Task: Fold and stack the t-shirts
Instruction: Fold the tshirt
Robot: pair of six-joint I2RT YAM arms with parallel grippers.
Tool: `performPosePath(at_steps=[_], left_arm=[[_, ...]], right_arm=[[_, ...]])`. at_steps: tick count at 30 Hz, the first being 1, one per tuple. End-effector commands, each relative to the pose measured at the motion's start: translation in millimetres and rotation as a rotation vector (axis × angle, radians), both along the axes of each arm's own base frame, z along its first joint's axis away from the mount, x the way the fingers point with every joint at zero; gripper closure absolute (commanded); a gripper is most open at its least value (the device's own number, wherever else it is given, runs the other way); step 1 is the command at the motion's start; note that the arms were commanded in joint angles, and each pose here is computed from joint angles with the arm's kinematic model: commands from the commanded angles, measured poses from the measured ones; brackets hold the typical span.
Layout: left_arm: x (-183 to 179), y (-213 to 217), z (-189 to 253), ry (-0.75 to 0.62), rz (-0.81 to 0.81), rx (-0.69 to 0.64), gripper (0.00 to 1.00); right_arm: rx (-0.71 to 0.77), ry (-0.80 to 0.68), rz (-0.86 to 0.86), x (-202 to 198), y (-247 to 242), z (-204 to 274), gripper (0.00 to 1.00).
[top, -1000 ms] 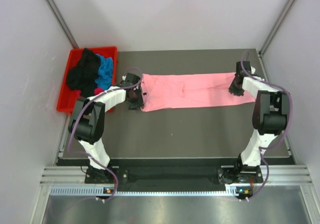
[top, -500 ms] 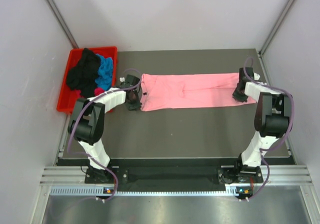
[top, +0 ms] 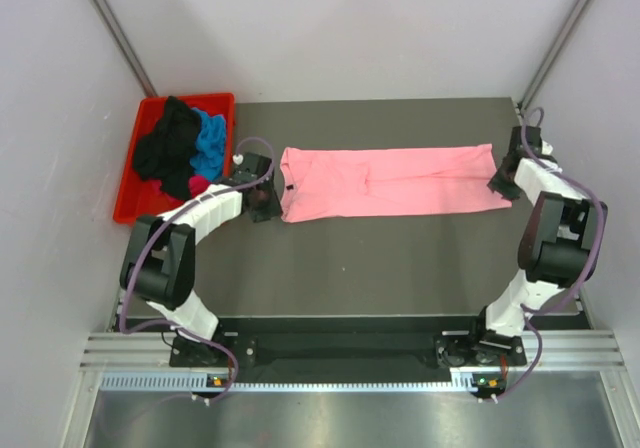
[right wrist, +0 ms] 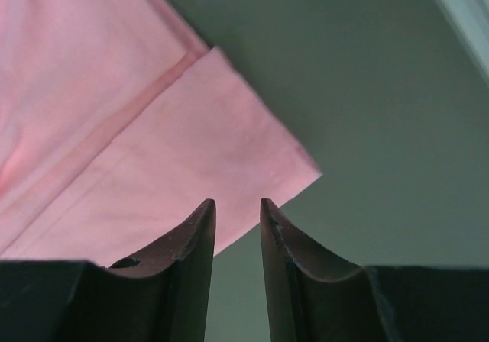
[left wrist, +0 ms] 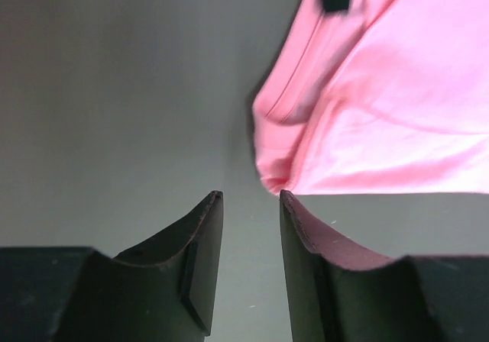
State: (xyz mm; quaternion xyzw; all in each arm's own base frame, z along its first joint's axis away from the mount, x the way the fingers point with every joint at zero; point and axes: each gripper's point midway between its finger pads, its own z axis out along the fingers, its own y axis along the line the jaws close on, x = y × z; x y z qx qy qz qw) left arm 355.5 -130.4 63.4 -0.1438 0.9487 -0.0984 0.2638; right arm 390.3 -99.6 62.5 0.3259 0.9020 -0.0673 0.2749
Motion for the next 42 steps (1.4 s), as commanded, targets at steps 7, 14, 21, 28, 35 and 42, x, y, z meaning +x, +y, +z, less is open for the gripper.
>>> performPosePath(at_steps=[7, 14, 21, 28, 35, 42], left_arm=[[-12.4, -13.4, -35.7, 0.059, -0.045, -0.009, 0.58], [-11.6, -3.0, -37.9, 0.052, 0.003, 0.039, 0.61], [-4.9, 24.6, -7.1, -0.053, 0.114, 0.133, 0.62], [-8.0, 4.2, -10.8, -0.020, 0.058, 0.037, 0.55], [-13.6, -15.6, -14.0, -0.021, 0.041, -0.109, 0.51], [-10.9, -17.5, -32.8, 0.007, 0.065, -0.115, 0.49]], right_arm=[[-0.004, 0.045, -0.060, -1.0, -41.1, -7.0, 0.70], [-0.028, 0.108, -0.115, -18.7, -56.1, -31.8, 0.76], [-0.053, 0.111, -0.140, -24.8, -63.9, -36.1, 0.87], [-0.051, 0.103, -0.131, -19.6, -65.0, -38.6, 0.89], [-0.038, 0.088, -0.122, -17.6, -62.7, -35.0, 0.90], [-0.013, 0.052, -0.122, -17.6, -56.6, -21.8, 0.88]])
